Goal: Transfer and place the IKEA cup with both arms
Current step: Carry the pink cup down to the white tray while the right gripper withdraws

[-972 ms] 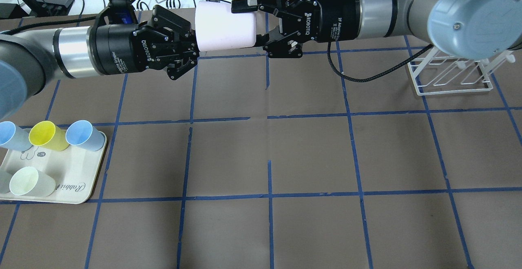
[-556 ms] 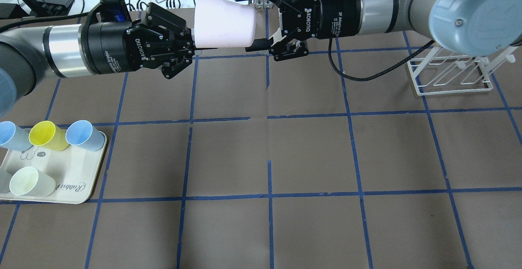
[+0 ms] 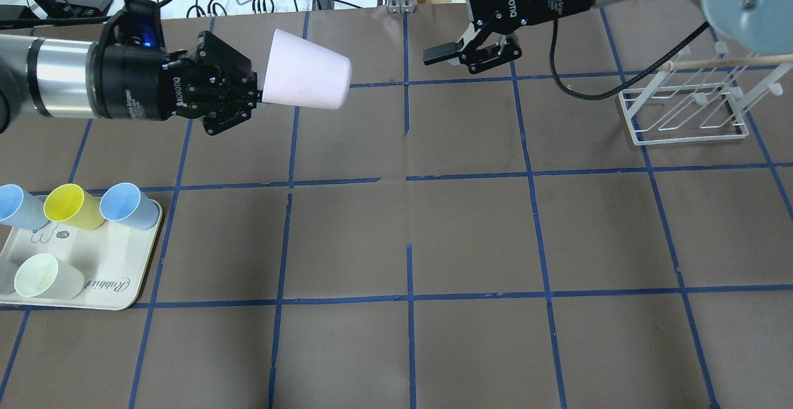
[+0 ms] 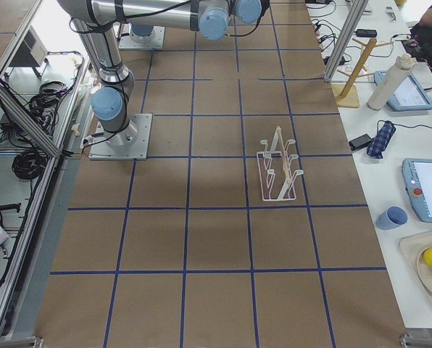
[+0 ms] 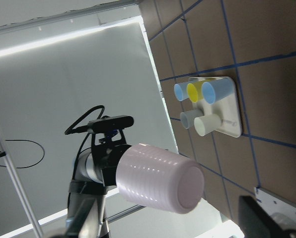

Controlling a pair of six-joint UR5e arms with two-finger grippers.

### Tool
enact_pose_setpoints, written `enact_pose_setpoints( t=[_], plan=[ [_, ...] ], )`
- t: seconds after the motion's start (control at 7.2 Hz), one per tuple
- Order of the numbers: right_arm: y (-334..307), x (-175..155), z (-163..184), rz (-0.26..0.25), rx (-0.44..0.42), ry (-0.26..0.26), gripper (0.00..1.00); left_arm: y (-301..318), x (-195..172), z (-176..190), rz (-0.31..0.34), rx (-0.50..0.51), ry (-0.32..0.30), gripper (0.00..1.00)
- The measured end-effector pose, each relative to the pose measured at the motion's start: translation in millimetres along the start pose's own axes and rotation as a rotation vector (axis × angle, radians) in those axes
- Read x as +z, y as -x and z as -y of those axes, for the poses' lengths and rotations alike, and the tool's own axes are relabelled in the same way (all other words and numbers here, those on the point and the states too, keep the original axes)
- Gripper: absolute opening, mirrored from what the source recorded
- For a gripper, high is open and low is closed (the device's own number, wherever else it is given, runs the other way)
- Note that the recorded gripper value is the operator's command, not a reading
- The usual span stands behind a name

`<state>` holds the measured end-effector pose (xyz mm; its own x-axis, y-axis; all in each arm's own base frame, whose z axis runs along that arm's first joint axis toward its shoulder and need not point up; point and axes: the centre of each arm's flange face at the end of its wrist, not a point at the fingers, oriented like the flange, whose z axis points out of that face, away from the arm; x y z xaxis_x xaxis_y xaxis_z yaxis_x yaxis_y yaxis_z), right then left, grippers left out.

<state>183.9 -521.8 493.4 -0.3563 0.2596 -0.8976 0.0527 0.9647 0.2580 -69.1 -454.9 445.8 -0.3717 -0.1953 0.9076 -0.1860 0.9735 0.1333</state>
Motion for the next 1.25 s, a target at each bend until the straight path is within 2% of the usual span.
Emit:
enact_pose_setpoints(
  t=[0.14,0.28,0.42,0.69,0.83,0.97,1.25],
  plan=[
    [-10.0,-9.7,2.0,-0.144,-0.015,-0.022,1.00,14.6,-23.5,4.0,0.096,-0.001,-0.015,0.00],
    [-24.1,-17.6,3.6,-0.328,-0.037,-0.038,1.00,31.9,-46.8,7.8,0.211,0.014,-0.025,0.00],
    [-38.9,-25.4,6.0,-0.503,-0.047,-0.049,1.00,54.6,-71.0,10.5,0.354,0.047,-0.021,0.00],
    [-62.2,-40.3,6.7,-0.786,-0.029,-0.060,1.00,97.4,-105.6,8.8,0.666,0.138,0.044,0.00],
    [-69.8,-47.2,6.4,-0.907,-0.008,-0.071,1.00,117.4,-117.3,8.4,0.795,0.213,0.071,0.00],
    [-73.3,-51.6,5.9,-1.017,0.005,-0.091,1.00,141.5,-129.8,7.9,0.865,0.280,0.083,0.00],
    [-61.8,-46.1,3.9,-1.157,-0.032,-0.152,1.00,200.7,-161.1,5.6,0.930,0.431,0.075,0.00]
  ],
)
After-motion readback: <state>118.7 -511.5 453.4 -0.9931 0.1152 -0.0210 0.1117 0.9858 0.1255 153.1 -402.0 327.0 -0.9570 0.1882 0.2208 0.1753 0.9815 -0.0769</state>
